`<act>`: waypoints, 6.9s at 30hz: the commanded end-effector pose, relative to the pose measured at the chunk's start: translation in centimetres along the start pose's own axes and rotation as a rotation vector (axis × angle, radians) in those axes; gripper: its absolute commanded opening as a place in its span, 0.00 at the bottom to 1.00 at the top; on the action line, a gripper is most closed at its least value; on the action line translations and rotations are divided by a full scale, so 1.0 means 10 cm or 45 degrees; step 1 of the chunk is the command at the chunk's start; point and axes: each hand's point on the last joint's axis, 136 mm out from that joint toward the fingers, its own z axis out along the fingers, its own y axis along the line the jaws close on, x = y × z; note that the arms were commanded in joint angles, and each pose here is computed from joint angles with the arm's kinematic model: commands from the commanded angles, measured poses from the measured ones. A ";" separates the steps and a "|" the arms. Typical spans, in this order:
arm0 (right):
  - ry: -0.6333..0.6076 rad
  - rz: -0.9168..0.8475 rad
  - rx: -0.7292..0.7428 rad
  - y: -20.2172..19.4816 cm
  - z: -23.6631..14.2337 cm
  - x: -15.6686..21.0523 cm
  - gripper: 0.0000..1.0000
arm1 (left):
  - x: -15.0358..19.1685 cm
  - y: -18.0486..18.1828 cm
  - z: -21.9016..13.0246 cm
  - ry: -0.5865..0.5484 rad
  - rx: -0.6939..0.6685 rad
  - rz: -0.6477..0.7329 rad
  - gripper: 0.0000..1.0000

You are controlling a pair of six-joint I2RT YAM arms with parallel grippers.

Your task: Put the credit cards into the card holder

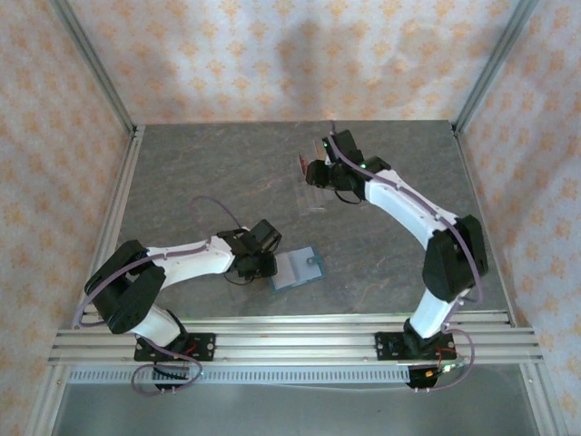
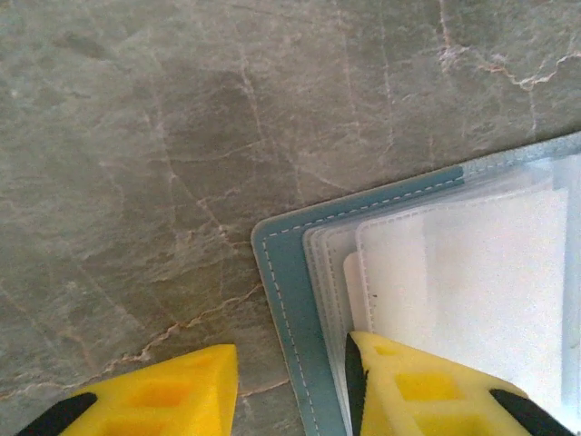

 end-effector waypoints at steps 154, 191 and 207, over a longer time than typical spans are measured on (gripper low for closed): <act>0.208 0.139 -0.766 0.37 0.05 2.08 0.00 | 0.20 0.11 0.23 0.075 -0.082 0.068 0.18; 0.309 0.225 -0.740 0.17 -0.01 2.55 0.00 | 0.21 0.05 0.27 0.086 -0.082 0.080 0.16; 0.355 0.287 -0.769 0.22 0.12 2.73 0.00 | 0.21 0.01 0.26 0.093 -0.083 0.094 0.16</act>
